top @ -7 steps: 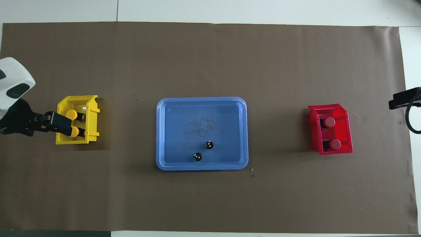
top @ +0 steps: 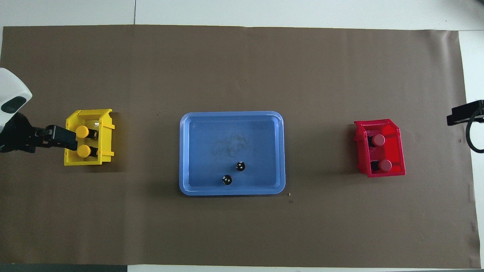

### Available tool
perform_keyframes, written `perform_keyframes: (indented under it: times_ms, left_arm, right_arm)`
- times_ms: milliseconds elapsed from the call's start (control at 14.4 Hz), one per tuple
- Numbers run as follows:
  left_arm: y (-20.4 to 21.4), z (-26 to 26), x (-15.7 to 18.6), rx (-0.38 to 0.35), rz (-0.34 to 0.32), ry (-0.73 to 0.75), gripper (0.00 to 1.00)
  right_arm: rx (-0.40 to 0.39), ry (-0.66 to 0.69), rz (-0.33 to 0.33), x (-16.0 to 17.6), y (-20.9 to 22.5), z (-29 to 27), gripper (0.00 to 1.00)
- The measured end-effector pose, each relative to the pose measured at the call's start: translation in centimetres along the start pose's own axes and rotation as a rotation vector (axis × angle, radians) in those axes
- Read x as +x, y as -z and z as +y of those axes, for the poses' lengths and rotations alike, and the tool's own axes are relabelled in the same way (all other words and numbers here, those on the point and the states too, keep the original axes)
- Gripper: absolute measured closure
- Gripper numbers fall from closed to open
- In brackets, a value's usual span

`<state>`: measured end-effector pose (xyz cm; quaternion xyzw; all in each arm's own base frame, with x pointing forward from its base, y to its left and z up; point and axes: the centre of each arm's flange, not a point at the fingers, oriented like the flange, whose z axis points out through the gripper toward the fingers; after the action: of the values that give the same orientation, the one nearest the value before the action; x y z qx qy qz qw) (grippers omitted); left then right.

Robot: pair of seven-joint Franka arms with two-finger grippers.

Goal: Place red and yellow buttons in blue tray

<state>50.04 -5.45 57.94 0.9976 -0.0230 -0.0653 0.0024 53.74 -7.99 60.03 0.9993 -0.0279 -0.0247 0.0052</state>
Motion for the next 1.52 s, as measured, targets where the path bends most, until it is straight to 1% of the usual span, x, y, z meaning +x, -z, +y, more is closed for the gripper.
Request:
perform_keyframes:
  times_ms: [415, 554, 623, 762, 900, 969, 1038, 1108, 1177, 1246, 1315, 1385, 1523]
  left_arm:
    - [-0.2, -0.6, -0.4, -0.001, 0.001, -0.011, 0.00]
    - [-1.0, -1.1, -0.5, -0.002, 0.017, -0.034, 0.00]
    - [-1.6, -1.8, -0.6, -0.003, 0.034, -0.038, 0.00]
    - [-3.2, -2.7, -0.9, -0.002, 0.076, -0.039, 0.00]
    - [-4.2, -2.6, -1.4, 0.000, 0.089, -0.044, 0.00]
    - [-4.4, -2.5, -1.6, 0.001, 0.088, -0.047, 0.00]
    - [-4.3, -2.4, -1.7, 0.001, 0.081, -0.049, 0.00]
    - [-4.2, -2.5, -2.1, 0.001, 0.058, -0.049, 0.00]
    - [-4.1, -2.7, -2.6, -0.001, 0.025, -0.047, 0.00]
    - [-3.9, -2.9, -3.1, -0.002, -0.008, -0.046, 0.00]
    - [-3.7, -2.9, -3.6, -0.003, -0.030, -0.047, 0.00]
    - [-3.5, -2.9, -3.8, -0.003, -0.037, -0.047, 0.00]
    - [-3.5, -3.1, -3.7, -0.003, -0.027, -0.043, 0.00]
  right_arm:
    - [0.000, 0.005, -0.003, 0.0, 0.0, -0.3, 0.00]
    - [0.000, 0.016, -0.003, 0.1, -0.6, -0.9, 0.00]
    - [0.000, 0.026, -0.002, 0.3, -1.5, -1.4, 0.00]
    - [-0.002, 0.054, 0.009, 1.0, -4.6, -2.9, 0.00]
    - [-0.003, 0.075, 0.015, 1.4, -8.1, -4.1, 0.00]
    - [-0.003, 0.085, 0.015, 1.6, -9.8, -4.6, 0.00]
    - [-0.002, 0.092, 0.016, 1.7, -11.4, -5.0, 0.04]
    - [0.001, 0.094, 0.017, 1.6, -13.0, -5.2, 0.04]
    - [0.005, 0.095, 0.020, 1.6, -14.3, -5.4, 0.13]
    - [0.006, 0.099, 0.027, 1.4, -15.5, -5.6, 0.19]
    - [0.005, 0.104, 0.038, 1.3, -16.6, -5.8, 0.19]
    - [0.005, 0.109, 0.049, 1.1, -17.9, -6.0, 0.21]
    - [0.004, 0.115, 0.061, 0.6, -20.2, -6.1, 0.21]
